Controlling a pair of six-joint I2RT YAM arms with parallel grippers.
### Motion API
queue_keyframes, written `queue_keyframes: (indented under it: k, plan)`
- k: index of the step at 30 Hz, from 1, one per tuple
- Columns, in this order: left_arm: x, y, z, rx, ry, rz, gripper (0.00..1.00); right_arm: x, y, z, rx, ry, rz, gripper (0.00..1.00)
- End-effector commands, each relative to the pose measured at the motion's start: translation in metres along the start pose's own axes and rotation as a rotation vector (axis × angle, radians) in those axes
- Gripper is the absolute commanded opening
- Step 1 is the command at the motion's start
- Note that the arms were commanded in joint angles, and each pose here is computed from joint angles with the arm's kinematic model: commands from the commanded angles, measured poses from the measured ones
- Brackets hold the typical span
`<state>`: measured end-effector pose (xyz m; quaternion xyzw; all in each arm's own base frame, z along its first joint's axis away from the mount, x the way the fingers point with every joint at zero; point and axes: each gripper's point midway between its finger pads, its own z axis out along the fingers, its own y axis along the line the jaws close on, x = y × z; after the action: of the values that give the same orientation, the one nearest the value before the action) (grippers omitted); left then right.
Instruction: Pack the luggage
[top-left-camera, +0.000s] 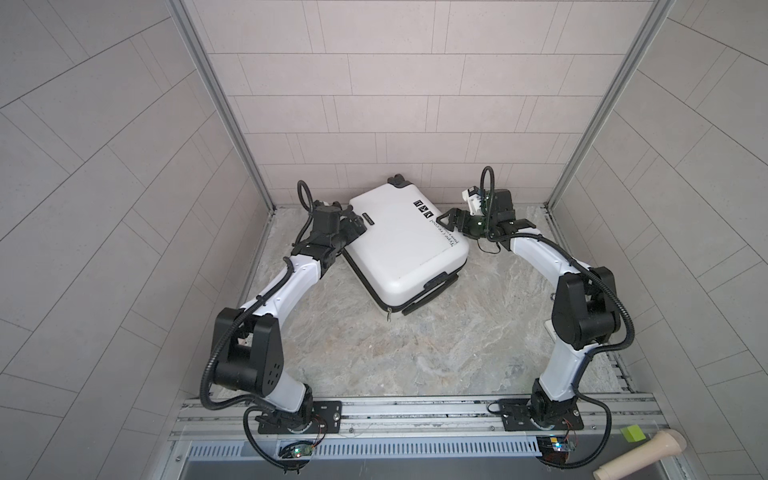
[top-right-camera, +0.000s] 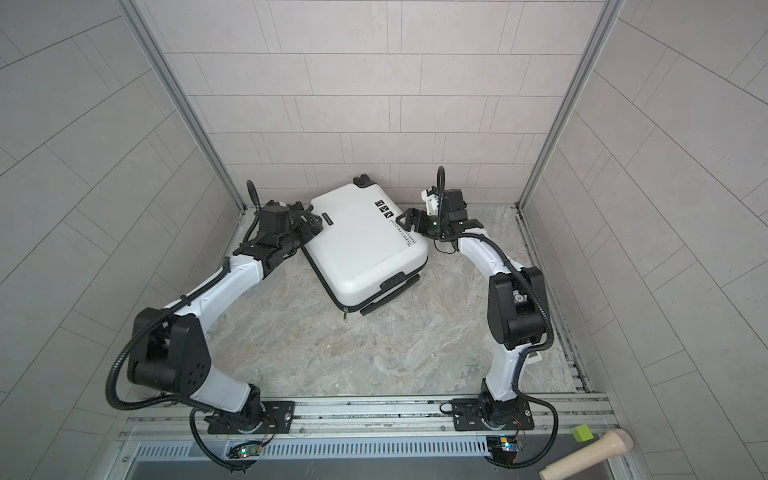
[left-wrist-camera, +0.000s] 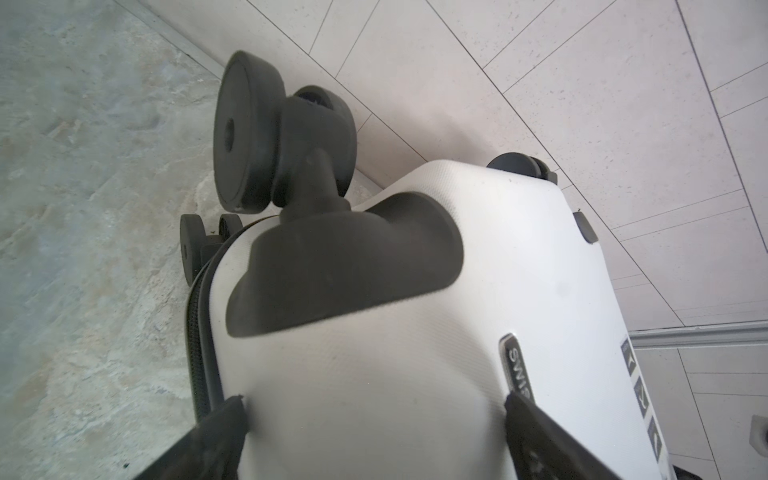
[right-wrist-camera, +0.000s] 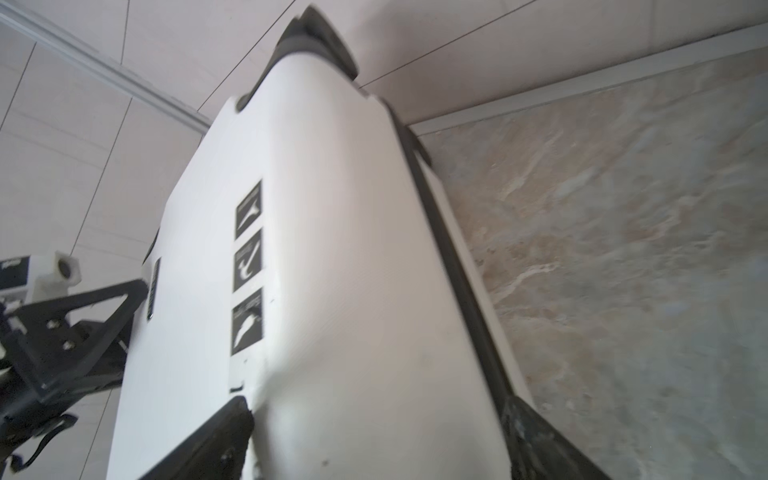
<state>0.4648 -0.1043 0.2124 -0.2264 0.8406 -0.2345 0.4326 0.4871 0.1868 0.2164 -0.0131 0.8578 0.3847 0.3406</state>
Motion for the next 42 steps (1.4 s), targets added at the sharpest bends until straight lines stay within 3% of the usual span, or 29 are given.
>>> queue_keyframes:
  k: [1,11,18,26,32,42]
  plan:
    - [0.044,0.005,0.02,0.015,0.169,0.059,0.97,0.035,0.02,-0.005,-0.044,0.082,-0.021,0.96]
    - [0.053,-0.03,0.037,0.161,0.24,0.092,0.96,0.082,0.041,-0.039,-0.026,0.078,-0.037,0.95]
    - [0.071,-0.065,0.049,0.233,0.287,0.146,0.95,0.102,0.019,-0.063,0.09,0.068,-0.012,0.96]
    - [0.078,-0.087,0.054,0.244,0.295,0.193,0.94,0.098,-0.008,-0.083,0.157,0.053,0.05,0.96]
    - [0.051,-0.087,0.019,0.192,0.214,0.289,0.94,0.094,-0.012,-0.104,0.204,0.04,0.04,0.96]
    - [0.029,-0.054,-0.084,0.119,0.04,0.426,0.98,0.125,-0.007,-0.136,0.242,0.078,-0.015,0.97]
